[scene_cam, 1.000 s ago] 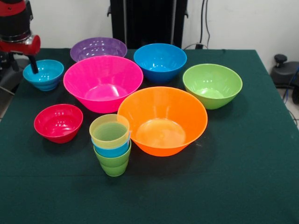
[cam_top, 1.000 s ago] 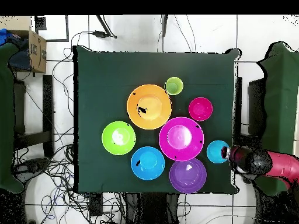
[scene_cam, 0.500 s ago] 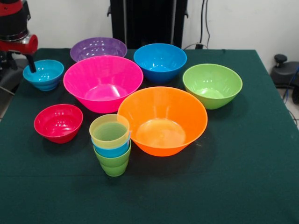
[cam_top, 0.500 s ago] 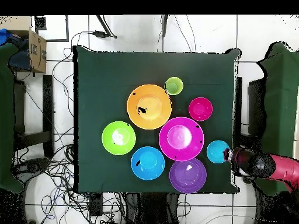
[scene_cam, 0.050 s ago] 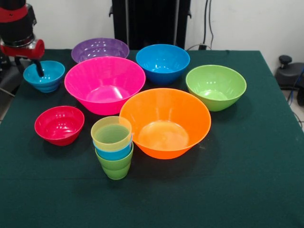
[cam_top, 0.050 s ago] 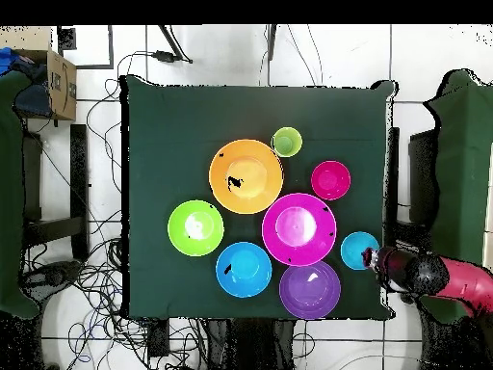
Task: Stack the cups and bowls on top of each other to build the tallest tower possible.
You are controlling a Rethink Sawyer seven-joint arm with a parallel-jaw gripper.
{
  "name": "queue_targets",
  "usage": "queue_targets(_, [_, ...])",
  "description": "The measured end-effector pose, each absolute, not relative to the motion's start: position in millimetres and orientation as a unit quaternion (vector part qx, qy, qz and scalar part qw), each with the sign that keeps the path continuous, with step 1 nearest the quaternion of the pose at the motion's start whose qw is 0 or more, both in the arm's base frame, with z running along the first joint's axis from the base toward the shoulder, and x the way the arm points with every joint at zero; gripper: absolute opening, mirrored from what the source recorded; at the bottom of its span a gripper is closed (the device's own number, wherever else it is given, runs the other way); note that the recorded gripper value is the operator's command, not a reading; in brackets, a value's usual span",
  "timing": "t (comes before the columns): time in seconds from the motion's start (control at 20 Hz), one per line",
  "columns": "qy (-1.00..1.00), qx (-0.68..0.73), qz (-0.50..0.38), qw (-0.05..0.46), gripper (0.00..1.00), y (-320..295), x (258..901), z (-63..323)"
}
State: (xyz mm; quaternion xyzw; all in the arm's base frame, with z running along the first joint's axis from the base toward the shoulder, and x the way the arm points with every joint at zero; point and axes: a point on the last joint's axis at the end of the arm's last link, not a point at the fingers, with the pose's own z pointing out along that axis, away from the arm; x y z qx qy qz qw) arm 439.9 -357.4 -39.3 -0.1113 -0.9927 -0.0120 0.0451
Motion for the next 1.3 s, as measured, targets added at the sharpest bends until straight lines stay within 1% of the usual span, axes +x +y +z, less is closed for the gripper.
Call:
queue_targets(0.35, [-0.992, -0.111, -0.021, 0.049, 1.00, -351.1, 437.7, -46.7])
queue_targets(0.4, [-0.992, -0.112, -0.023, 0.050, 0.00, -350.2, 436.7, -48.5])
queue_targets(0.7, [-0.993, -0.111, -0.023, 0.041, 0.00, -350.5, 445.4, -42.5])
queue_targets(1.3, [-0.993, -0.110, -0.023, 0.040, 0.00, -350.4, 446.4, -41.9])
